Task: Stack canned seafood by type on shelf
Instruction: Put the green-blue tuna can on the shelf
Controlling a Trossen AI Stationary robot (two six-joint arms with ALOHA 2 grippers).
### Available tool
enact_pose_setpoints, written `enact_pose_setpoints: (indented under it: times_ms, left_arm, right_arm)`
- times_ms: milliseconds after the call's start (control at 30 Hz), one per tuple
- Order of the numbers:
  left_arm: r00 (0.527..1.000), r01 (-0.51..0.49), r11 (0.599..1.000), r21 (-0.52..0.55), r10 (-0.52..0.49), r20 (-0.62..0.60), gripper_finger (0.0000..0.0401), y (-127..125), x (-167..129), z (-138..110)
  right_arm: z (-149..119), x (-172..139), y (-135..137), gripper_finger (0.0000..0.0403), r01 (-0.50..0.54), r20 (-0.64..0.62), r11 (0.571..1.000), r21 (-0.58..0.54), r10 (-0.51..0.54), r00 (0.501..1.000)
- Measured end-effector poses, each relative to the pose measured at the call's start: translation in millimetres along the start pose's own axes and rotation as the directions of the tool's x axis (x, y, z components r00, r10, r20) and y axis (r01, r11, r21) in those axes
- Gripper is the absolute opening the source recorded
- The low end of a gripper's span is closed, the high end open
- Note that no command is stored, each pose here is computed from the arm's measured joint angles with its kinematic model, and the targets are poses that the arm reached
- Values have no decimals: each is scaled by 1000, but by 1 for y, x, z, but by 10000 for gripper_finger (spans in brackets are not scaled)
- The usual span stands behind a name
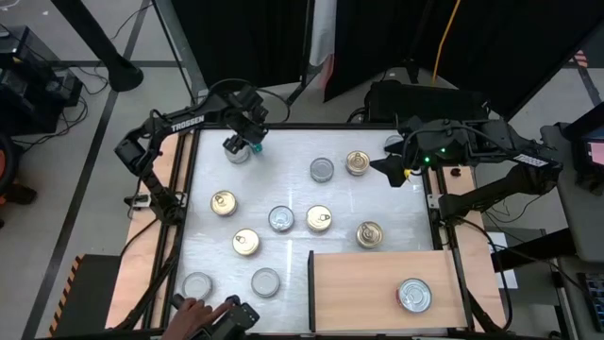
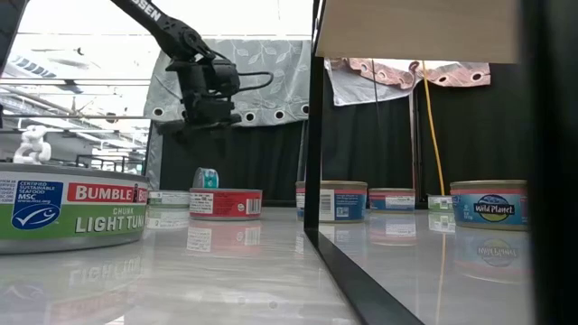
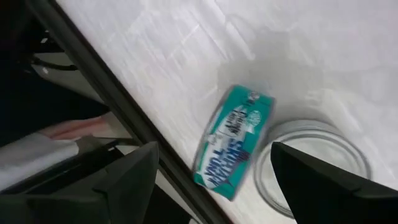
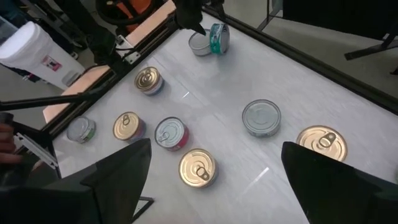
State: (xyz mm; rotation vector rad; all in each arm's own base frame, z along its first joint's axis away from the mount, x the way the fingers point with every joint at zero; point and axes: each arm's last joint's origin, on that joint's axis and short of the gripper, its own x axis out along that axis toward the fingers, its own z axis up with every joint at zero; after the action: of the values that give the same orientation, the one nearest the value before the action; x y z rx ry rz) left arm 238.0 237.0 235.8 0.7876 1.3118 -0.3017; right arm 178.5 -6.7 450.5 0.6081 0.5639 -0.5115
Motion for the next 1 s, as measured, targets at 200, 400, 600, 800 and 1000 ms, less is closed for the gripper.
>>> enact_pose_setpoints:
  times_ms: [200,400,600,800,1000]
  left_arm:
    - [998,67,998,2,-67,-2,313,0,20,-1]
    - [997,79,996,50,-79,-8,313,2,33,-1]
    - [994,107,991,78,-104,-39,270,1,42,-2]
    - [994,99,992,84,-95,-47,174,0,33,2]
    - [995,94,994,48,-92,-38,143,0,16,13]
  right_arm:
    - [1,0,1,352,-6,6,1000,7,6,1000]
    - [1,0,1,352,-6,6,1000,28,6,1000]
    - [1,0,1,352,-6,6,1000,28,6,1000]
    - [0,0,0,352,-5,5,1000,23,5,1000]
    - [0,0,0,352,-4,4,1000,-5,4,1000]
